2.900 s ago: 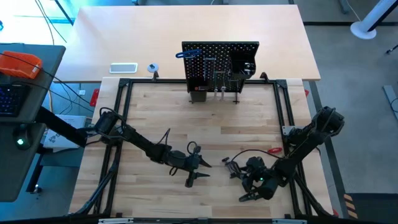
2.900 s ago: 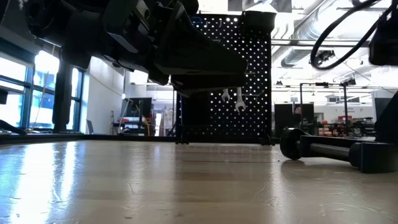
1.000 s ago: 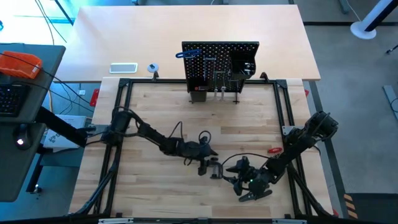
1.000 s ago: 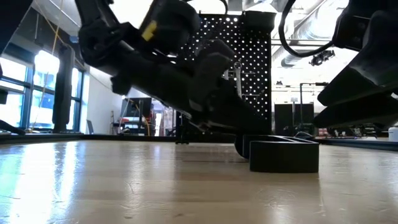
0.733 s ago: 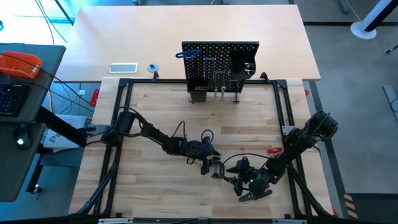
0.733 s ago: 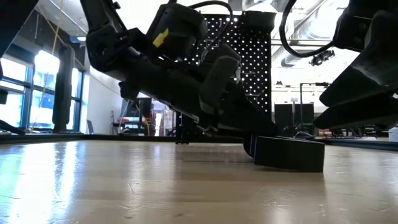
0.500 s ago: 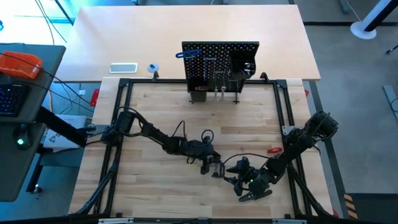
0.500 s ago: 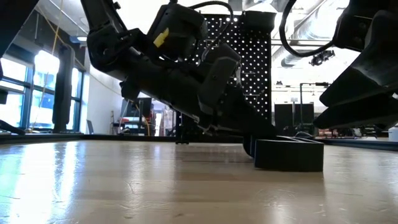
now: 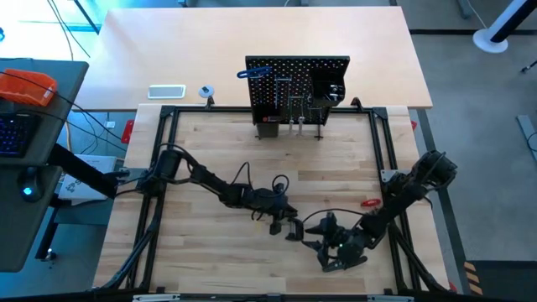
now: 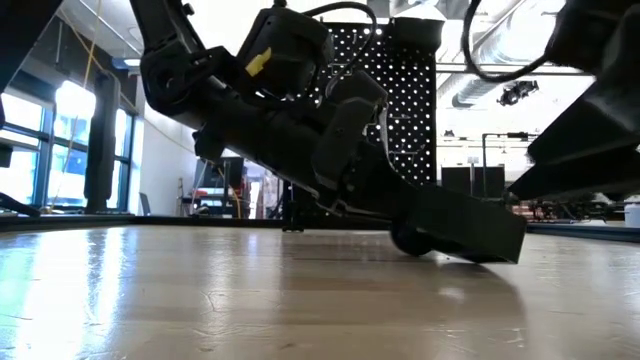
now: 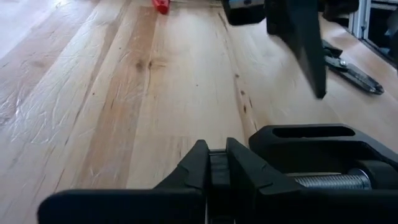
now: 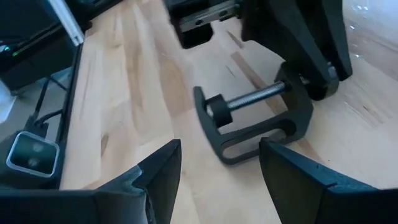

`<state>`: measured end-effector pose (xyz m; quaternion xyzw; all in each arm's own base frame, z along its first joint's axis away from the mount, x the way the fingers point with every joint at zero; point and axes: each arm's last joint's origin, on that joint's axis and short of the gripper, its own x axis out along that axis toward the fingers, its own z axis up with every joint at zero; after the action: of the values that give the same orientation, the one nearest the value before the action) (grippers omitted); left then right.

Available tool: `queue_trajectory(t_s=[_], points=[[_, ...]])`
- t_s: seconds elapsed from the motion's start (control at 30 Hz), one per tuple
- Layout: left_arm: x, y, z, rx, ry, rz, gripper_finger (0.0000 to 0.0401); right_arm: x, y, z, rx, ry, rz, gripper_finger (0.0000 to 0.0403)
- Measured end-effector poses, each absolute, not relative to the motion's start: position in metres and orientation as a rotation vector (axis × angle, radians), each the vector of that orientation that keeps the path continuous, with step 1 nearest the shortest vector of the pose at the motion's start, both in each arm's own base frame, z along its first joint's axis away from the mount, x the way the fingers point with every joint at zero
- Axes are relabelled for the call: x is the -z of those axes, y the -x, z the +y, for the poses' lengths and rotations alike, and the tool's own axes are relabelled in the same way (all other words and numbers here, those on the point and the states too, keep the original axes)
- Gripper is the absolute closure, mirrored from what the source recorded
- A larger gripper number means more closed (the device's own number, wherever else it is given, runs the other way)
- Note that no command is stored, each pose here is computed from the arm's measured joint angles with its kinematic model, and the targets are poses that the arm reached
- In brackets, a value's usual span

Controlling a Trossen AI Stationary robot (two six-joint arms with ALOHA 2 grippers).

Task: Hang tools onto peg board
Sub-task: Hang the c-clamp on the pegboard

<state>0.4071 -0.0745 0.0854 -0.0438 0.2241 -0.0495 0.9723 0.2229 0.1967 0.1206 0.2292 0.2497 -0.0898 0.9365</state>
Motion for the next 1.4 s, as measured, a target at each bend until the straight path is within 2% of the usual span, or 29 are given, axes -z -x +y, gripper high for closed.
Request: queue_trajectory(t_s=[0.23, 0.8, 0.97, 1.17, 1.4], points=[[-0.100, -0.404, -0.074, 0.107, 0.041, 0.461, 0.0376, -0.124, -0.214, 0.207, 0.183, -0.356, 0.433, 0.0192], [-0.151, -0.398, -0.071, 0.086, -0.033, 0.393, 0.0376, -0.124, -0.211, 0.208, 0.180, -0.301, 0.431, 0.0192], [-0.158, -0.396, -0.070, 0.080, -0.029, 0.386, 0.0376, -0.134, -0.211, 0.218, 0.181, -0.112, 0.385, 0.0192], [-0.171, -0.394, -0.067, 0.054, -0.014, 0.368, 0.0376, -0.148, -0.209, 0.229, 0.290, 0.145, 0.371, 0.0192], [-0.197, -0.390, -0.058, 0.030, 0.033, 0.297, 0.0376, -0.164, -0.213, 0.234, 0.364, 0.254, 0.363, 0.0192]])
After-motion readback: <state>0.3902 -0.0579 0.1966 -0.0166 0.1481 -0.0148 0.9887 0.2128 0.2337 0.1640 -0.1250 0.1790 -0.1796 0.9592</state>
